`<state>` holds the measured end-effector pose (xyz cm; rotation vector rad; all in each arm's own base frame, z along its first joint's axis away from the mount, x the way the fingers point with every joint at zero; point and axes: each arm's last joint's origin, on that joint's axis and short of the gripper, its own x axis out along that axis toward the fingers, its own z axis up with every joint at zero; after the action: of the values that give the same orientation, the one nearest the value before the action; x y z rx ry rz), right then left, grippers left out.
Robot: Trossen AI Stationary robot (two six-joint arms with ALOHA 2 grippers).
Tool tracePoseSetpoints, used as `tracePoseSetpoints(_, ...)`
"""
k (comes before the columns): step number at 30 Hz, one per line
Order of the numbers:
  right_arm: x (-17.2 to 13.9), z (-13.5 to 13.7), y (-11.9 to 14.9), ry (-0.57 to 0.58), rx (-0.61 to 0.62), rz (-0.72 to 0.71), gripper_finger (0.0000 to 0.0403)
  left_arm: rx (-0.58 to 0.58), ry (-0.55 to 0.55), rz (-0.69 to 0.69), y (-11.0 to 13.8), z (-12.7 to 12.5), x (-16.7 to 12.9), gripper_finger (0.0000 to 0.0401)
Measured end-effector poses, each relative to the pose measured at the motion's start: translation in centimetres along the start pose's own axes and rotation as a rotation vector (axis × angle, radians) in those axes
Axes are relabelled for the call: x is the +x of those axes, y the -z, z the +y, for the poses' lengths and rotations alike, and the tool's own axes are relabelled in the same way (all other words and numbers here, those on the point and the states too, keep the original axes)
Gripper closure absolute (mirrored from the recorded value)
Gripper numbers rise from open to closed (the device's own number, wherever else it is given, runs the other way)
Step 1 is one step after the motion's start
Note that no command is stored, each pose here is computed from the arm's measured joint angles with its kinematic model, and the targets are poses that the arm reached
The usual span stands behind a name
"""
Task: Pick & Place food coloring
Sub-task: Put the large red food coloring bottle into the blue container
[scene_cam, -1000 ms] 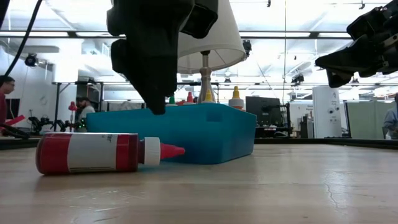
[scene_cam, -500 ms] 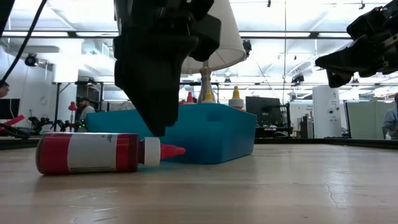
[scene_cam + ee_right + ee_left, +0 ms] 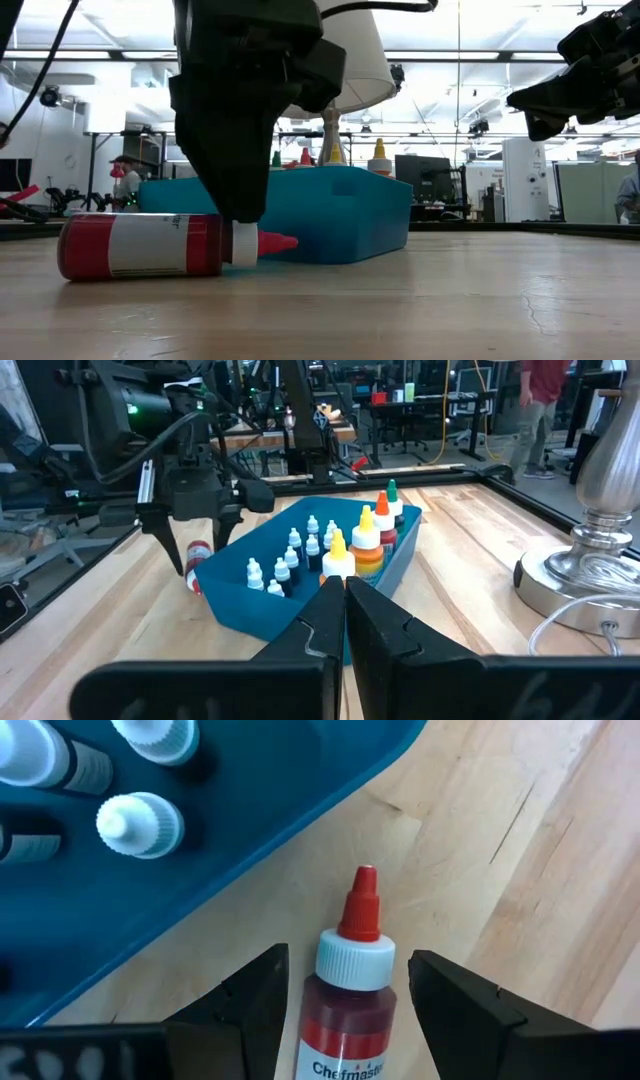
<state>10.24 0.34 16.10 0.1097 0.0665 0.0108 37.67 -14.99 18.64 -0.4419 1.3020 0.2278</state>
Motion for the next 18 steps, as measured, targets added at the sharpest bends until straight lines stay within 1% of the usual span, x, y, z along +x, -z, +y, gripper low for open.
tracePoseSetpoints(3, 0.0, 0.0, 0.0, 0.0, 0.0, 0.0, 0.0394, 0.001, 0.0, 0.001, 0.1, 0.1, 0.3, 0.022)
tracePoseSetpoints(6, 0.0, 0.0, 0.0, 0.0, 0.0, 0.0, 0.0394, -0.007, 0.023, 0.002, 0.2, 0.2, 0.8, 0.022)
tracePoseSetpoints(18, 0.0, 0.0, 0.0, 0.0, 0.0, 0.0, 0.0394, -0.015, 0.033, -0.002, 0.6, 0.5, 1.6, 0.022)
